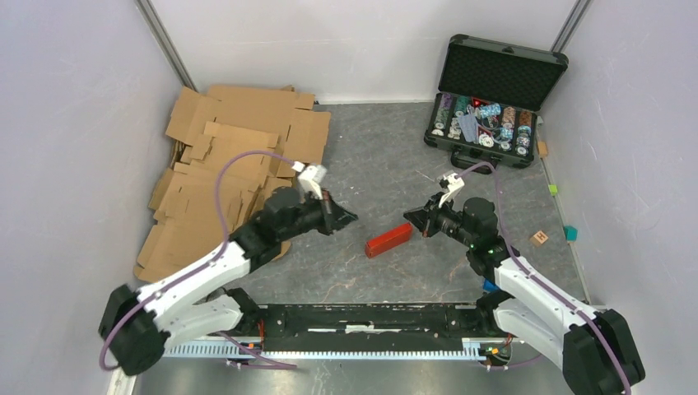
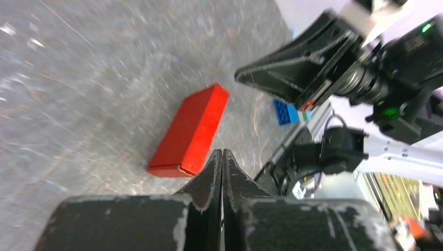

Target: Fold the paper box

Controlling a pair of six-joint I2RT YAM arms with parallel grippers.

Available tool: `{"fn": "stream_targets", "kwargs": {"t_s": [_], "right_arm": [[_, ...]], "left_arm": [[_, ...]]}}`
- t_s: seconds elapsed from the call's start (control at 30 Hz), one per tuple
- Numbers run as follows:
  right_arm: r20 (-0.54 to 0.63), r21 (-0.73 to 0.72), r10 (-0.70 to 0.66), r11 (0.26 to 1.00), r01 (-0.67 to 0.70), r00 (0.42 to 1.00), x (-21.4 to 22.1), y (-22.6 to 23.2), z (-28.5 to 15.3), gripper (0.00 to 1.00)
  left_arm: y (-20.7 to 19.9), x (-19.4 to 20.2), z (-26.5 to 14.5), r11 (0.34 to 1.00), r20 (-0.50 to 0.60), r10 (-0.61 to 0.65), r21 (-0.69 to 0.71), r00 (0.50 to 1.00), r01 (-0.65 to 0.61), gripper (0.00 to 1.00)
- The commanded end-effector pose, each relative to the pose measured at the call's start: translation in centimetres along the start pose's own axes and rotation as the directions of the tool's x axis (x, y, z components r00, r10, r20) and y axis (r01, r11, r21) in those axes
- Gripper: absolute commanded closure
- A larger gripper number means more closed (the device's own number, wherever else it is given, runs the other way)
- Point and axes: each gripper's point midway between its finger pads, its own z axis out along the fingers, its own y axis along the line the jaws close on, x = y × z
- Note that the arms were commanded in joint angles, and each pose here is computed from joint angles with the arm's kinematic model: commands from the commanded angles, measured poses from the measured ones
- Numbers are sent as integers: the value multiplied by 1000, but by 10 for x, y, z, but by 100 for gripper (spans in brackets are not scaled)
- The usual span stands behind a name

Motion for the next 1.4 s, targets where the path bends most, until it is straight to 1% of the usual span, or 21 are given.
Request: {"fn": "stream_targets", "kwargs": {"t_s": [0.0,0.03,0.13,0.17,0.27,0.43,0.6,0.73,0.83,0.97,1.07,1.27,1.37], "right_arm": [[-9,-104,22,994,-22,1000,7,16,1,100],[-10,-122,28,992,-29,1000,10,18,1,100],[-24,-138,47,989,-50,999,21,18,1,100],[-30,-135,52,989,-56,998,25,17,1,100],[-49,-134,59,989,-65,997,34,15,0,100],[-61,-125,50,990,-57,997,40,12,0,100],[-32,-143,33,989,-37,999,24,18,2,100],[-21,-153,29,988,-32,999,16,21,3,100],[-44,-131,37,990,-43,998,27,14,4,100],[-84,-86,63,994,-70,995,54,0,4,100],[-113,-79,79,993,-88,990,68,-3,5,100],[-121,-72,77,994,-86,990,71,-5,5,100],[-121,-68,73,994,-81,990,71,-6,4,100]], "left_arm": [[-23,45,24,999,-197,-38,27,980,44,98],[-25,55,31,1000,-225,-24,14,974,28,98],[-30,70,46,1000,-265,17,3,964,-16,98],[-26,77,48,1000,-297,14,-16,955,-19,98],[-21,86,54,999,-324,14,-29,946,-24,98],[-13,86,56,998,-313,29,-47,949,-46,98],[-15,69,55,997,-271,44,-42,962,-58,98],[-19,71,57,998,-291,41,-23,956,-50,98],[-10,84,60,998,-327,27,-39,945,-42,98],[3,94,61,998,-324,-7,-58,946,-13,98],[16,103,60,996,-330,-33,-88,944,4,98],[35,113,59,992,-342,-70,-119,937,31,98],[38,117,61,992,-347,-84,-114,934,46,98]]}}
